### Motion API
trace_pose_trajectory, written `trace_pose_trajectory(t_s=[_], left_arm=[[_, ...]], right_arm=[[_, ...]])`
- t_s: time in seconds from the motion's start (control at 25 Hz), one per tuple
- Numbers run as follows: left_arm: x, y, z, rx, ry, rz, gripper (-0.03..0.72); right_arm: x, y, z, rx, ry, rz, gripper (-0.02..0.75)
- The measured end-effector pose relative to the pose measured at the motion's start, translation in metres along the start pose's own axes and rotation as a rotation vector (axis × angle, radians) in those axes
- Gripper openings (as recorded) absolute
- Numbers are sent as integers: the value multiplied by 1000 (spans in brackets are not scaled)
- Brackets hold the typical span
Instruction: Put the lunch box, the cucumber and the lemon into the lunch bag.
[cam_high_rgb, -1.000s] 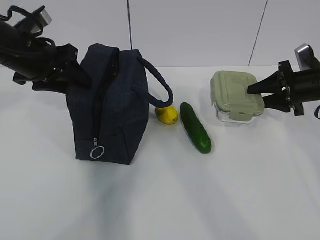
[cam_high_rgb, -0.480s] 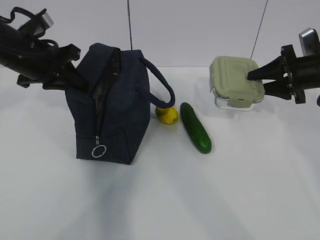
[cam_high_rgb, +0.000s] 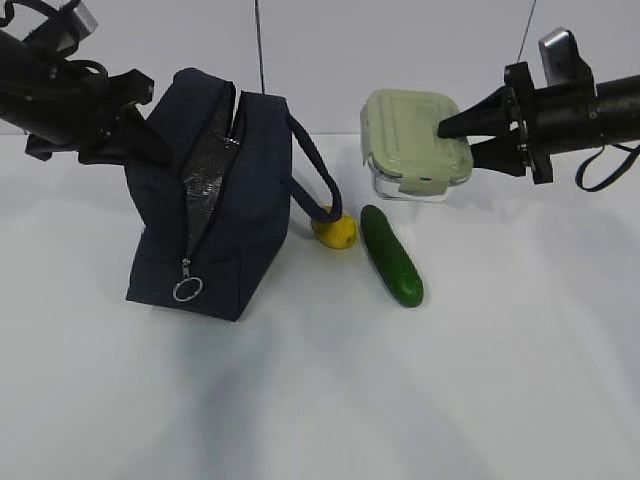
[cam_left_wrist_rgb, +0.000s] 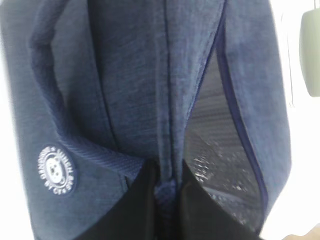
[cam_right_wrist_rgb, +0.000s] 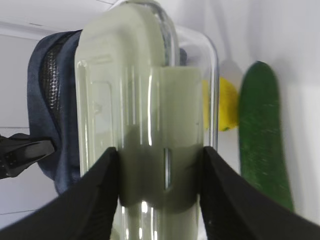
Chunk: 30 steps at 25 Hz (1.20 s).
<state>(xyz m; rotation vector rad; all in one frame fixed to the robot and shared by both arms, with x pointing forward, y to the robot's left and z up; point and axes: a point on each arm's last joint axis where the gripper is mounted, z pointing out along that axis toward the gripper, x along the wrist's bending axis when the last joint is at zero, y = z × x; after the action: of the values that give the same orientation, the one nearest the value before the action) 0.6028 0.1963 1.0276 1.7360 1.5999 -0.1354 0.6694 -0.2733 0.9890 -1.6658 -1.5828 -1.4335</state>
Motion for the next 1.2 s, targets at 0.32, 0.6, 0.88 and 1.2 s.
trace_pose_trajectory(t_s=[0.32,0.6,0.88,1.2], left_arm=[[-15,-6,7,24,-16,42,20],[-28,-9,14,20,-23,74,19],[-28,-9,15,17,-22,76,19],[-29,-9,15,15,-27,71,19]], right_arm=[[48,9,28,39,76,-76,354],[75,7,46,52,143,-77,354],[96,-9,72,109,194,-86,354],[103,-18,84,142,194,-104,354]])
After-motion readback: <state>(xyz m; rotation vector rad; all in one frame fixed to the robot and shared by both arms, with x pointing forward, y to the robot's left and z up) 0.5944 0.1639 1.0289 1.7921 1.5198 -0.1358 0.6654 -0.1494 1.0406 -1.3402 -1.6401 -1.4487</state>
